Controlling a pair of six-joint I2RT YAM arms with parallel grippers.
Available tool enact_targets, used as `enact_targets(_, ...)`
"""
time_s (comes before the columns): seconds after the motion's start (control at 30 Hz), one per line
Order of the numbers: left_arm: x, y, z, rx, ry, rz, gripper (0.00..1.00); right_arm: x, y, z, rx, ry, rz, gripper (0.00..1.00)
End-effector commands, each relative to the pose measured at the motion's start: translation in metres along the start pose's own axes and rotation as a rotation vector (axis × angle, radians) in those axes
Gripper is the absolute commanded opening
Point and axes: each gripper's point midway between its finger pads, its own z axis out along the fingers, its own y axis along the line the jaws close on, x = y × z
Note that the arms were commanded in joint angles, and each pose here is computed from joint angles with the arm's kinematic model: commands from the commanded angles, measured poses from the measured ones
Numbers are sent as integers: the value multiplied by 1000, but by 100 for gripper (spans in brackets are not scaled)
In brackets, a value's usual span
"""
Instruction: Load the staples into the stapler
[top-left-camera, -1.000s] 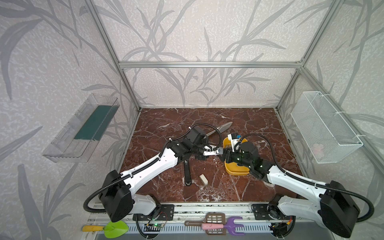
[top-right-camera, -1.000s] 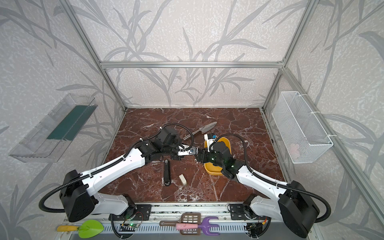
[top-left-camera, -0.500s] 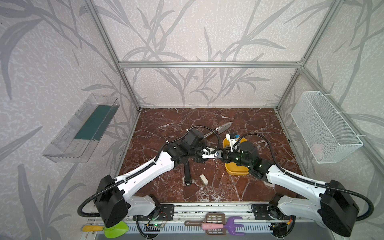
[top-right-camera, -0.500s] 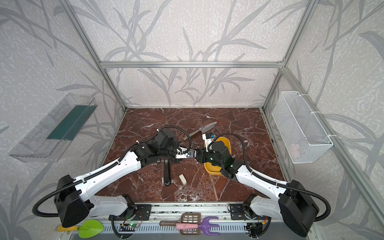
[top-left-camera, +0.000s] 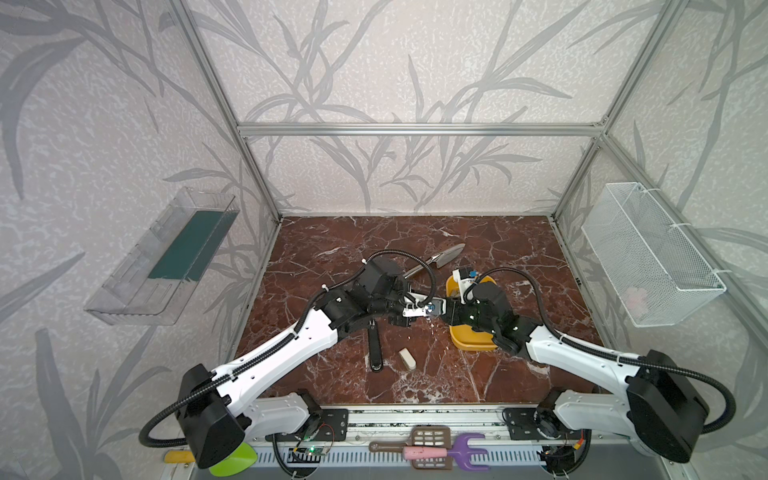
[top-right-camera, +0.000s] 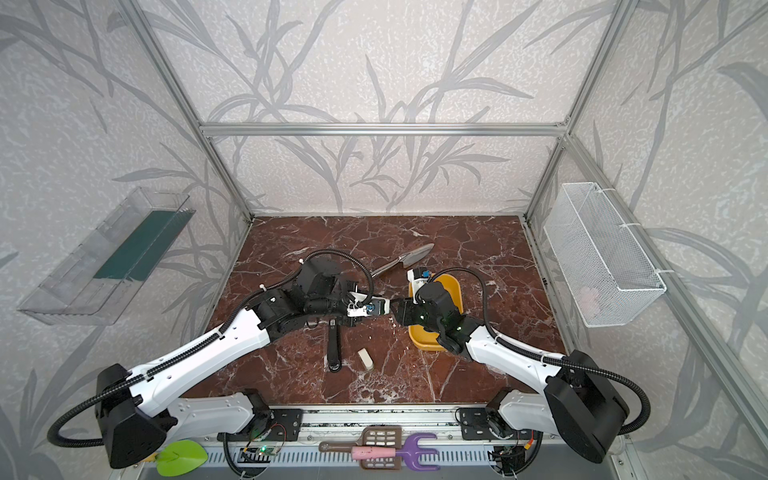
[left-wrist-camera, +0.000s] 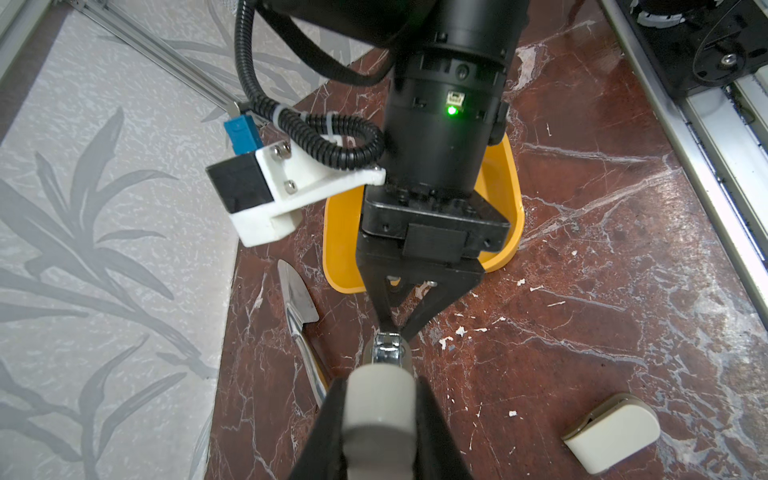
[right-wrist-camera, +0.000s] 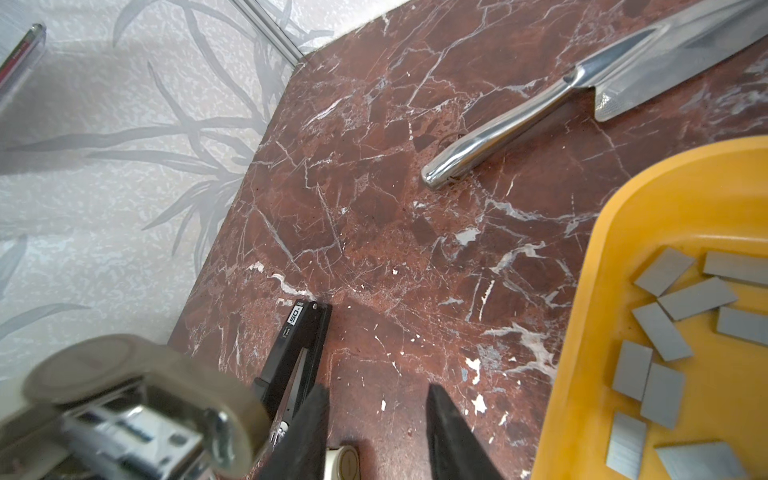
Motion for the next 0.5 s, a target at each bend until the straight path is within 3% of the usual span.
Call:
enact_targets(0.0, -12, 2, -8, -15, -60, -1, 0, -9, 5, 2, 0, -12, 7, 40)
enact_targets(0.27, -5, 6, -7, -32, -43, -8, 0, -14, 8, -5, 8, -22, 1, 39)
enact_targets(0.47, -4, 6, -4, -22, -42, -18, 0, -32, 13, -40, -4, -156, -36, 53)
